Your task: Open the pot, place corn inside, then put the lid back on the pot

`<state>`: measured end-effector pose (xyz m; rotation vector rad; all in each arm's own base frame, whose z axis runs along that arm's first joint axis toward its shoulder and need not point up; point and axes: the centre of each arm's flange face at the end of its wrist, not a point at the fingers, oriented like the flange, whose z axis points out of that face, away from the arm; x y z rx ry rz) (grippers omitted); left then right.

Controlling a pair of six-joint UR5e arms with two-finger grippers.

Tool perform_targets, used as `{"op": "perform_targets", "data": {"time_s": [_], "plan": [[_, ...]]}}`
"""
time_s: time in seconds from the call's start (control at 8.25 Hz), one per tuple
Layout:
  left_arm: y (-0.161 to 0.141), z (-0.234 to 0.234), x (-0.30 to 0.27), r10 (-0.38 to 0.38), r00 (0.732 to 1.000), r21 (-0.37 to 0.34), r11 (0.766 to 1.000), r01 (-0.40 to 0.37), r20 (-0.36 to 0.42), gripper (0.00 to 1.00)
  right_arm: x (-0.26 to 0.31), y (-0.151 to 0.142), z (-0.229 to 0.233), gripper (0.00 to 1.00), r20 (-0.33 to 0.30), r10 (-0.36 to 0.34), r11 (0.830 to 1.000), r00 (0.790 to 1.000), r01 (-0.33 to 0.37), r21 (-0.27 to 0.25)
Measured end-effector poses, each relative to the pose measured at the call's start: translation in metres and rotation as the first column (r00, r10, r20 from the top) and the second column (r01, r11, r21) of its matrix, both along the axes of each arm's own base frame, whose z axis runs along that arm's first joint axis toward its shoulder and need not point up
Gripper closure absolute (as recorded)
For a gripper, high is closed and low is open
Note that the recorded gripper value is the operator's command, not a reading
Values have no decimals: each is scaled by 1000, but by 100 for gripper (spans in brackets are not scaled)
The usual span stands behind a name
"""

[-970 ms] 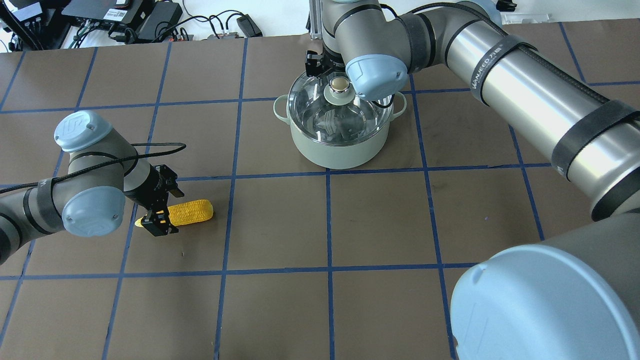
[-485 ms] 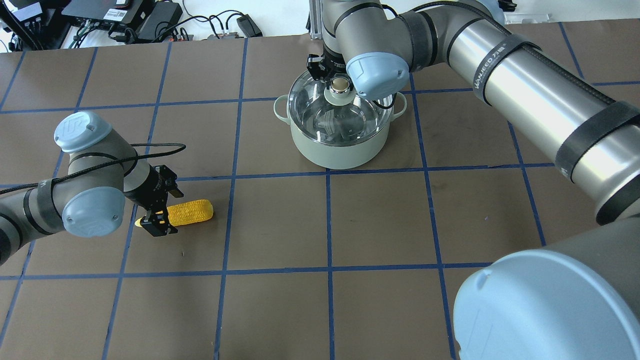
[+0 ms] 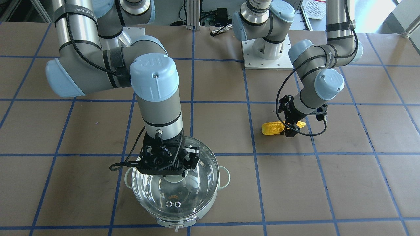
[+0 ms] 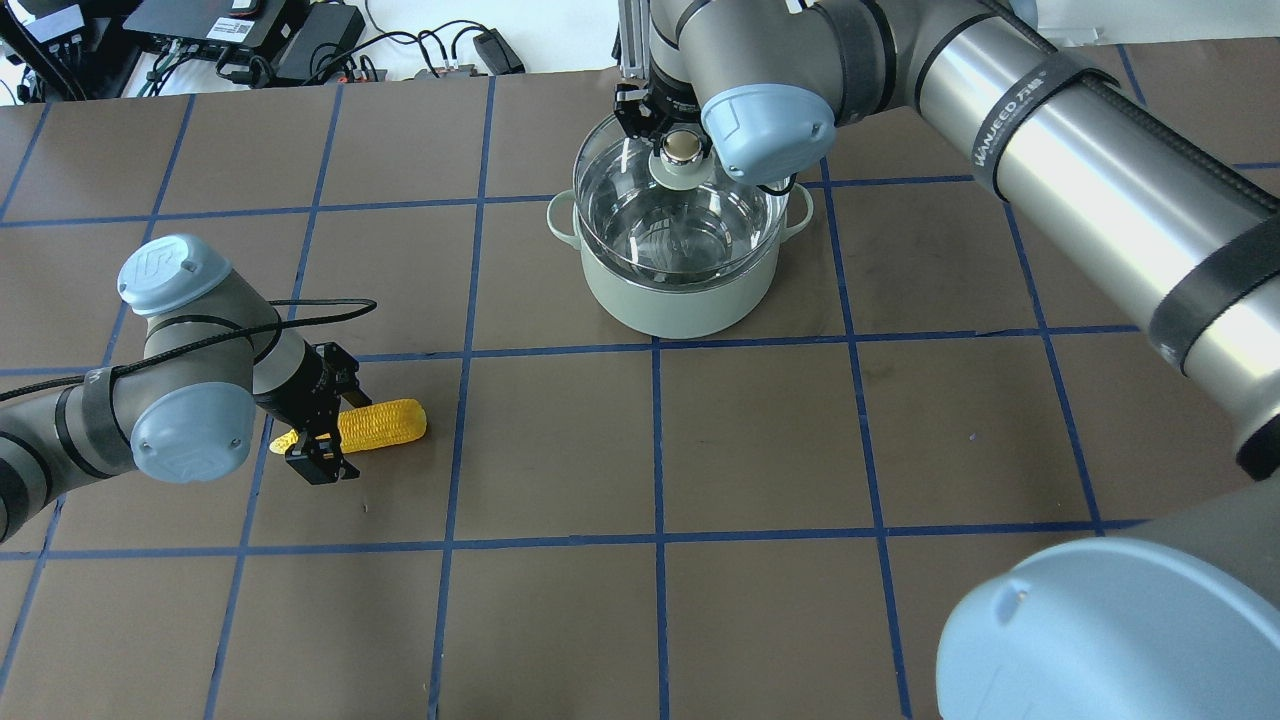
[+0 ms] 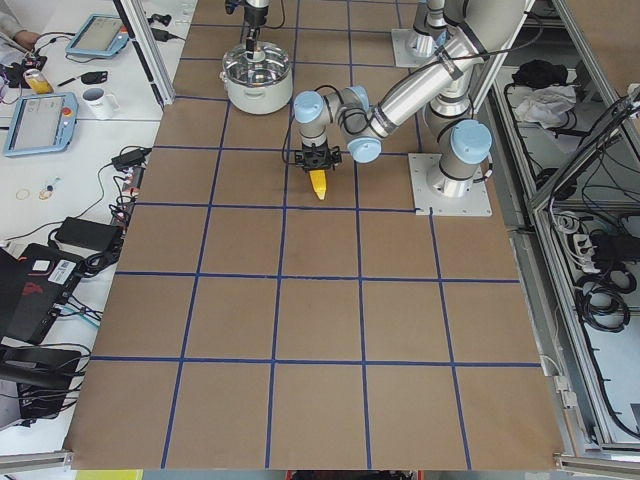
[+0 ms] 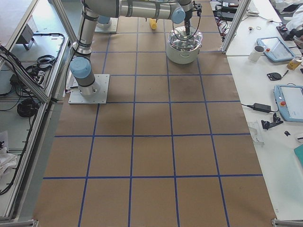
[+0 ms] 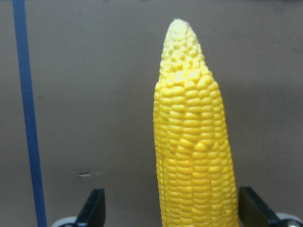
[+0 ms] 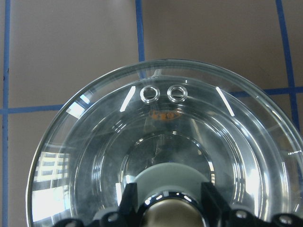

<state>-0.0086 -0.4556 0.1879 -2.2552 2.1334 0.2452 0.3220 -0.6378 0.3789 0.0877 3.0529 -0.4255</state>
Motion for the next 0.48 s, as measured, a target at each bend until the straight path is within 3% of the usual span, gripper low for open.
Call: {"op": "perform_targets", "data": {"time_s": [0.12, 0.36, 0.48], "plan": [[0, -1, 0, 0, 1000, 1, 1000, 0, 1, 61, -9, 6, 20, 75, 3, 13, 1000, 1000, -13, -9], [-1, 0, 1, 6, 1000, -10, 1000, -6, 3, 94, -47, 33, 79, 75, -5, 48, 999, 999, -48, 3], [-1, 0, 2, 10, 1000, -13, 1000, -10, 2, 100, -70, 53, 108, 75, -14, 55, 998, 998, -55, 6]]}}
